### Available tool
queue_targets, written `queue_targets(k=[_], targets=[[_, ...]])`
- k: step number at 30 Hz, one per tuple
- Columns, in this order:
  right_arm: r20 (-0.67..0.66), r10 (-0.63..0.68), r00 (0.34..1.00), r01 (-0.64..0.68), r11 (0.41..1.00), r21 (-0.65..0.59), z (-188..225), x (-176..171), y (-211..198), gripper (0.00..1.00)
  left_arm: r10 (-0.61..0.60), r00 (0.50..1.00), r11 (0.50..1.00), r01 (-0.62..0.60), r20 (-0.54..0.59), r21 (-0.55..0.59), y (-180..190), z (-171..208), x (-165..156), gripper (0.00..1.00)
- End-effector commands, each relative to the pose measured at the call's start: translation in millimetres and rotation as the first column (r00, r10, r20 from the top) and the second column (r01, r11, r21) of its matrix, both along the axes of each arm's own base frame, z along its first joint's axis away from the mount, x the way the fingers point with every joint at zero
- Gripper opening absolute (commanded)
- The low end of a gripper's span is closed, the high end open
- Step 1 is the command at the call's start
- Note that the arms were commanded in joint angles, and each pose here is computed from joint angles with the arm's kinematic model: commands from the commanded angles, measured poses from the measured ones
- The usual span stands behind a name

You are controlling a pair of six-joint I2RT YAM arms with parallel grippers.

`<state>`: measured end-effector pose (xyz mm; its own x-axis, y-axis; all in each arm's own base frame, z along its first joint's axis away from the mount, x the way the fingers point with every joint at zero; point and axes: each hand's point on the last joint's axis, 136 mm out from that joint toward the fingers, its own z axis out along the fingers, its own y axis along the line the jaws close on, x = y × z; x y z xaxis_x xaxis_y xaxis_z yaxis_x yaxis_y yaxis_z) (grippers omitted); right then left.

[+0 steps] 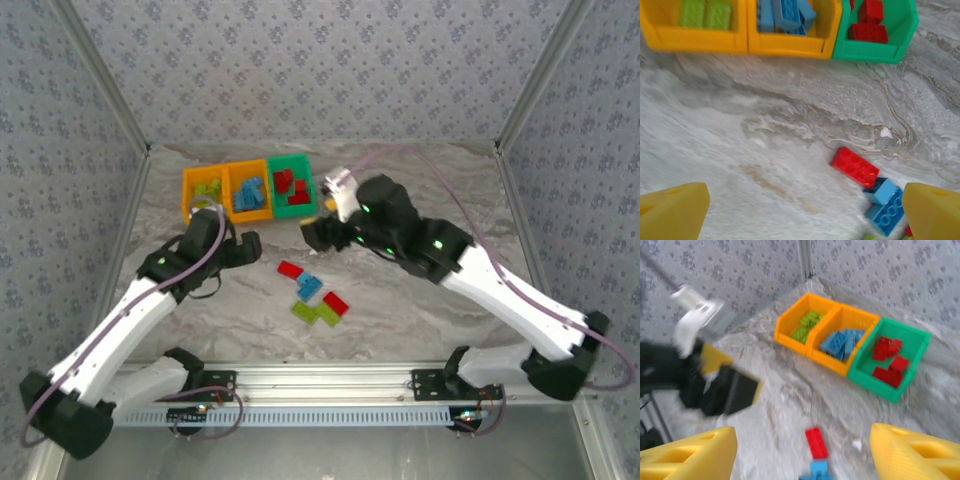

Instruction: Sort the legos into containers by color

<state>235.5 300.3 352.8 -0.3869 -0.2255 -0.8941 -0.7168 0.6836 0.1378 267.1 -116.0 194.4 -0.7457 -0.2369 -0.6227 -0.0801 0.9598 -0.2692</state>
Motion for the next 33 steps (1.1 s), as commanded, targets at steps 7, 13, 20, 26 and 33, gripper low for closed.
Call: queue_targets(k=[7, 13, 20, 26, 33], targets=[[-0.213, -0.224, 0.951, 0.216, 0.975, -0.059, -84.8, -37.1, -80.4, 0.99, 0.167, 0.932, 0.928, -0.259, -0.323, -0.268, -82.5, -73.6, 20.0, 0.99], [-0.240, -0.280, 0.930, 0.255, 0.958, -0.127, -102.8, -32.5, -85.6, 1.00, 0.237, 0.827, 0.914, -0.367, -0.509, -0.171, -111.0, -121.5, 19.8, 0.99], [-0.248, -0.295, 0.923, 0.265, 0.953, -0.151, -108.8, -31.6, -86.8, 1.00, 0.309, 0.764, 0.918, -0.396, -0.567, -0.033, -111.1, -154.6, 23.3, 0.98], [-0.246, -0.331, 0.911, 0.299, 0.941, -0.158, -112.7, -30.5, -94.1, 1.00, 0.323, 0.736, 0.925, -0.377, -0.595, 0.036, -108.0, -176.0, 18.9, 0.77], [-0.272, -0.244, 0.931, 0.211, 0.967, -0.146, -116.5, -39.6, -80.9, 1.00, 0.309, 0.730, 0.939, -0.337, -0.610, 0.073, -103.7, -180.5, 12.5, 0.50]])
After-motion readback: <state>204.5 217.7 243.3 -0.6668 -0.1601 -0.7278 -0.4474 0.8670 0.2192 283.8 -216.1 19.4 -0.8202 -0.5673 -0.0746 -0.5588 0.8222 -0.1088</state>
